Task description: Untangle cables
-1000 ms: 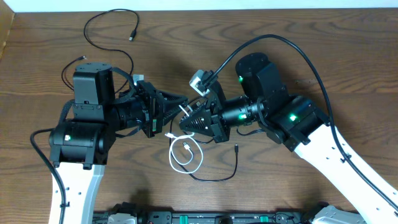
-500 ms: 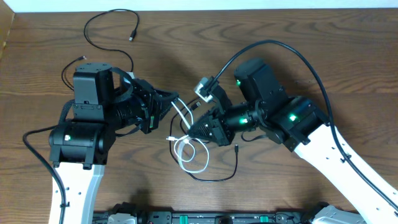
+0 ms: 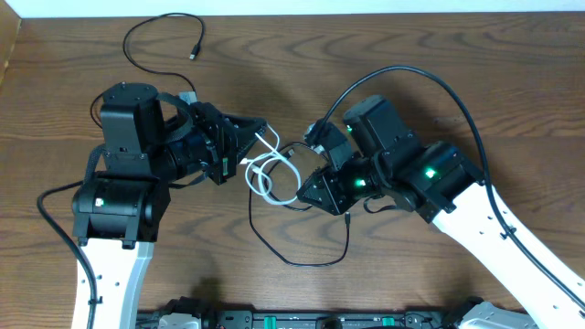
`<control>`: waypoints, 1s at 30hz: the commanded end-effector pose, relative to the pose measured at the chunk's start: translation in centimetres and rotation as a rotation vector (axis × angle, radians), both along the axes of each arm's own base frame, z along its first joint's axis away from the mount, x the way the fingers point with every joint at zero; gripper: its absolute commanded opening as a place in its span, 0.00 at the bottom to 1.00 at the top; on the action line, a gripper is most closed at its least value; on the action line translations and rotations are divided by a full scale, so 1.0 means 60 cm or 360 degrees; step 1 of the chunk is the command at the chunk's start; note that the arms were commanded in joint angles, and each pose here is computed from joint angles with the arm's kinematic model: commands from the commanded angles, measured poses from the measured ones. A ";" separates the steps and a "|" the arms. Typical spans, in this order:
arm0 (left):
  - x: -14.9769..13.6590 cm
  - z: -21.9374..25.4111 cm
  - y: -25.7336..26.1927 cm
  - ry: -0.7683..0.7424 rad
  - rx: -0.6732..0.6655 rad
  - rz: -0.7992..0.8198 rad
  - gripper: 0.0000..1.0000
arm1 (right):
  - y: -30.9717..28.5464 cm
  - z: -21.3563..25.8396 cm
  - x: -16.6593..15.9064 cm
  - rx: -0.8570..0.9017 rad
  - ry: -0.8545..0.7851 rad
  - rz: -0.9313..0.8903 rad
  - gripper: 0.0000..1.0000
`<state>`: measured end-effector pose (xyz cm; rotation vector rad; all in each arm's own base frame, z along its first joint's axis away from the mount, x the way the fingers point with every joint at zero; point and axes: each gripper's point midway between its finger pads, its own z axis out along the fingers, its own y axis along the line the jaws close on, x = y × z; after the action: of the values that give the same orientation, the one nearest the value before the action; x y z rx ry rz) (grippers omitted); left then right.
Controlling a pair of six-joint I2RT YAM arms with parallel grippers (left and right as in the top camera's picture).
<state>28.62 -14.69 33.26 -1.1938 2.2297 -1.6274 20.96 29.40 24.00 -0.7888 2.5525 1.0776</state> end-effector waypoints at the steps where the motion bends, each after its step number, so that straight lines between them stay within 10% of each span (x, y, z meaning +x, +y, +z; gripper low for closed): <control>1: -0.006 0.030 -0.006 0.0067 -0.0146 0.0031 0.07 | 0.007 -0.005 -0.013 -0.0023 -0.0048 0.0071 0.36; 3: -0.001 0.040 -0.006 0.0061 -0.0186 0.0053 0.07 | 0.017 -0.004 -0.025 -0.0019 -0.0107 0.0162 0.52; 14: 0.000 0.067 -0.016 -0.0002 -0.0268 -0.0004 0.08 | 0.033 -0.088 -0.006 -0.0334 -0.0186 0.0148 0.55; 23: 0.000 0.067 -0.016 -0.0003 -0.0268 -0.0003 0.08 | 0.076 -0.183 -0.024 -0.0453 -0.0027 0.0287 0.37; 30: 0.001 0.067 -0.014 -0.0002 -0.0270 0.0002 0.07 | 0.084 -0.236 -0.021 -0.0532 0.0049 0.0303 0.01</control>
<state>29.07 -15.57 35.86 -1.2695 2.1444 -1.8156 19.87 34.44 10.86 -1.1078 2.7447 0.7319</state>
